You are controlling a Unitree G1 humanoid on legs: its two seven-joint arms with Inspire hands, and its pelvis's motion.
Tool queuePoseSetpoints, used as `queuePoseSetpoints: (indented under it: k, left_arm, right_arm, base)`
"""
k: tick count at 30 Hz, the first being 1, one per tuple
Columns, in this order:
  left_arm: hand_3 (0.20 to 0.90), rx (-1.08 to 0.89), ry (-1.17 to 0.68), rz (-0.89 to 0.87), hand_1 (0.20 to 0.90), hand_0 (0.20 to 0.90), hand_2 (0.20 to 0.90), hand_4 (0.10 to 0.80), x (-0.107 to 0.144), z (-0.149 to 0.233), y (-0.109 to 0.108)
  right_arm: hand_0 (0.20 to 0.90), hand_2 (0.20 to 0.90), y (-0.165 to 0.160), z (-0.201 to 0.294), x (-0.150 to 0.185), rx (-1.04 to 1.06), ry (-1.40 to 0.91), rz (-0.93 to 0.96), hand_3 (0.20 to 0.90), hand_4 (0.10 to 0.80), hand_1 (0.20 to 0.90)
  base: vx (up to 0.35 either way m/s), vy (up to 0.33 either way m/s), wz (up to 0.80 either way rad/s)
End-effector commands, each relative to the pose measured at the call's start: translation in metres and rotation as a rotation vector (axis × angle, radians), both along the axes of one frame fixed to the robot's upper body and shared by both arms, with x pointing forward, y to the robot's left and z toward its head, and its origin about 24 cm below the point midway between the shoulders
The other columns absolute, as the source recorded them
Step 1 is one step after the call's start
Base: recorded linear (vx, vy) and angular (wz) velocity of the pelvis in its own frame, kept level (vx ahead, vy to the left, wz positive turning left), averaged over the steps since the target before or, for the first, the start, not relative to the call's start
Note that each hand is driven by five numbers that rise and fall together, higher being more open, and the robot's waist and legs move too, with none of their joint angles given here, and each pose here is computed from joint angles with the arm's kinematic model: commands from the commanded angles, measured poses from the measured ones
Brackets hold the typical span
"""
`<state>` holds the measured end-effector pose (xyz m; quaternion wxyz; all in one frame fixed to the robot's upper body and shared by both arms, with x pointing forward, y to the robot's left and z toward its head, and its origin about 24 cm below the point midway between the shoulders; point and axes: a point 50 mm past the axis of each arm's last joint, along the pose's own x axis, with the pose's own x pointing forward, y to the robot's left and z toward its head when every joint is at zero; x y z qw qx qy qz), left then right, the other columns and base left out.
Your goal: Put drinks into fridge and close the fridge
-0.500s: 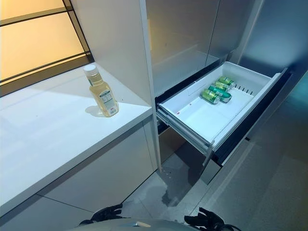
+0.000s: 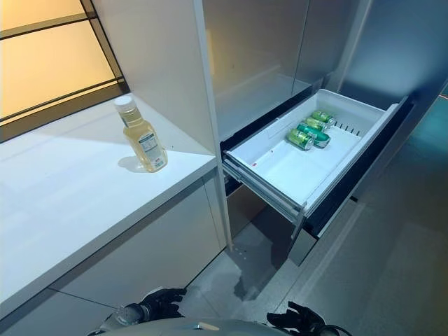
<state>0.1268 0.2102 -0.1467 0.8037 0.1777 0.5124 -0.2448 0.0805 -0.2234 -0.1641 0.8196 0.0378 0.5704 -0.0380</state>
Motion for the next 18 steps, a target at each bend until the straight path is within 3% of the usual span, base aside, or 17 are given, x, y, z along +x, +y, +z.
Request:
queuePoseSetpoints:
  k: [1,3,9,13,18]
  left_arm:
    - [0.9,-0.172,0.023,-0.244,0.9,0.9,0.9,0.8,0.041,0.022,-0.02]
    - [0.9,-0.229,0.051,-0.299,0.9,0.9,0.9,0.8,0.05,0.032,-0.023]
    - [0.9,-0.619,0.024,-0.396,0.9,0.9,0.9,0.8,0.11,0.109,-0.037]
    - [0.9,-0.994,-0.215,-0.493,0.9,0.9,0.9,0.8,0.145,0.202,-0.067]
    - [0.9,-1.284,-0.563,-0.548,0.9,0.9,0.9,0.8,0.148,0.282,-0.085]
  right_arm:
    - [0.9,0.9,-0.009,0.011,0.035,-0.032,-0.064,0.098,0.9,0.8,0.9]
    - [0.9,0.9,-0.011,0.012,0.038,-0.036,-0.066,0.108,0.9,0.8,0.9]
    - [0.9,0.9,-0.013,0.012,0.036,-0.051,-0.063,0.126,0.9,0.8,0.9]
    - [0.9,0.9,-0.013,0.009,0.027,-0.063,-0.056,0.123,0.9,0.8,0.9]
    - [0.9,0.9,-0.01,0.005,0.012,-0.061,-0.042,0.111,0.9,0.8,0.9]
  base:
    - [-0.014,0.033,-0.02]
    - [-0.004,0.015,-0.02]
    - [0.006,0.021,-0.09]
    - [0.005,0.005,-0.02]
    - [0.042,0.008,0.02]
